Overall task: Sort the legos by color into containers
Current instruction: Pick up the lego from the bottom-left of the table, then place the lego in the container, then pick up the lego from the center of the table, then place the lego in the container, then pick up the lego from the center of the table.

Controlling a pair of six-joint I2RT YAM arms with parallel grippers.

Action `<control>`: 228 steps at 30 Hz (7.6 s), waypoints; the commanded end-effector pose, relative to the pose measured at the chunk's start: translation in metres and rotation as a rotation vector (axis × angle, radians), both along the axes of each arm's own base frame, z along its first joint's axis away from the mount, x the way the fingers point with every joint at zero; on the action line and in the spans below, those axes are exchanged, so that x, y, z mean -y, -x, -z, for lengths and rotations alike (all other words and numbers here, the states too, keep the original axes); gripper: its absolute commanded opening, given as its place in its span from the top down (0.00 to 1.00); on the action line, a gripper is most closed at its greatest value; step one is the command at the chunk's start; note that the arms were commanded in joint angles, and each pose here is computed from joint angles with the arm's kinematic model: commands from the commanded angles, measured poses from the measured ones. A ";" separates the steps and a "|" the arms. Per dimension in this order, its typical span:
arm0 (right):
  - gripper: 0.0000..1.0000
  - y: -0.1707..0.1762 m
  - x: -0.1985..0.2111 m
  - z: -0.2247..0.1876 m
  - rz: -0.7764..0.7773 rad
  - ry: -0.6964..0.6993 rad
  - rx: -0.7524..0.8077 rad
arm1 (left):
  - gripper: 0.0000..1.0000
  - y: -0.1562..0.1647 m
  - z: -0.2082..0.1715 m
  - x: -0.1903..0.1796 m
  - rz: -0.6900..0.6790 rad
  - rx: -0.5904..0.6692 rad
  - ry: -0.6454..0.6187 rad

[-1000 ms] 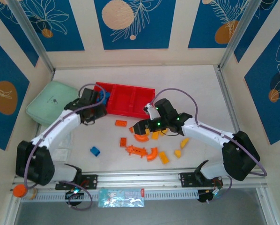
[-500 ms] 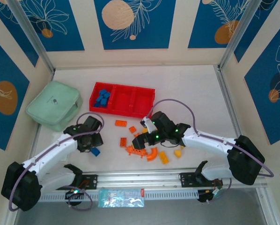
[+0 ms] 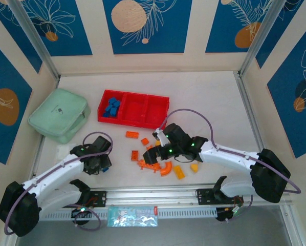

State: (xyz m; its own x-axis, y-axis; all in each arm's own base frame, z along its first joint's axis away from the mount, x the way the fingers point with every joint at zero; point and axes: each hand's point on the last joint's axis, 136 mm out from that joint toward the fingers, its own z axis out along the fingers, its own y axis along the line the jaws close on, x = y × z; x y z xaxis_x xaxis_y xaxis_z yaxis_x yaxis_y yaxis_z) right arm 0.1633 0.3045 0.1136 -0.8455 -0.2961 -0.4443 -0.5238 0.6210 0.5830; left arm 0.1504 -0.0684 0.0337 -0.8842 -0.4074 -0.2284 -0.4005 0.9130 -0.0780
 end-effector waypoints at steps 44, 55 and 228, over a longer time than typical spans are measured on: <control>0.01 -0.110 -0.007 -0.101 0.174 -0.139 0.036 | 0.70 -0.291 -0.120 0.017 0.152 0.266 -0.050; 0.01 -0.139 0.006 -0.092 0.199 -0.153 0.004 | 0.64 -0.340 -0.073 0.021 0.166 0.140 -0.112; 0.01 -0.091 0.073 0.001 0.255 -0.105 -0.087 | 0.24 -0.132 -0.019 0.208 0.370 0.127 0.049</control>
State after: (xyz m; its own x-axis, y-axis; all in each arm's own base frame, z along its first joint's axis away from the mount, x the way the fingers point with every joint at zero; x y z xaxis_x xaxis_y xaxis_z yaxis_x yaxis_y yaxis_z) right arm 0.2559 0.2298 0.1129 -0.9192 -0.0254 -0.3931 -0.3039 0.6807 0.6666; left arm 0.2707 -0.2691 0.0556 -0.9514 -0.0302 -0.3063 0.0167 0.9887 -0.1493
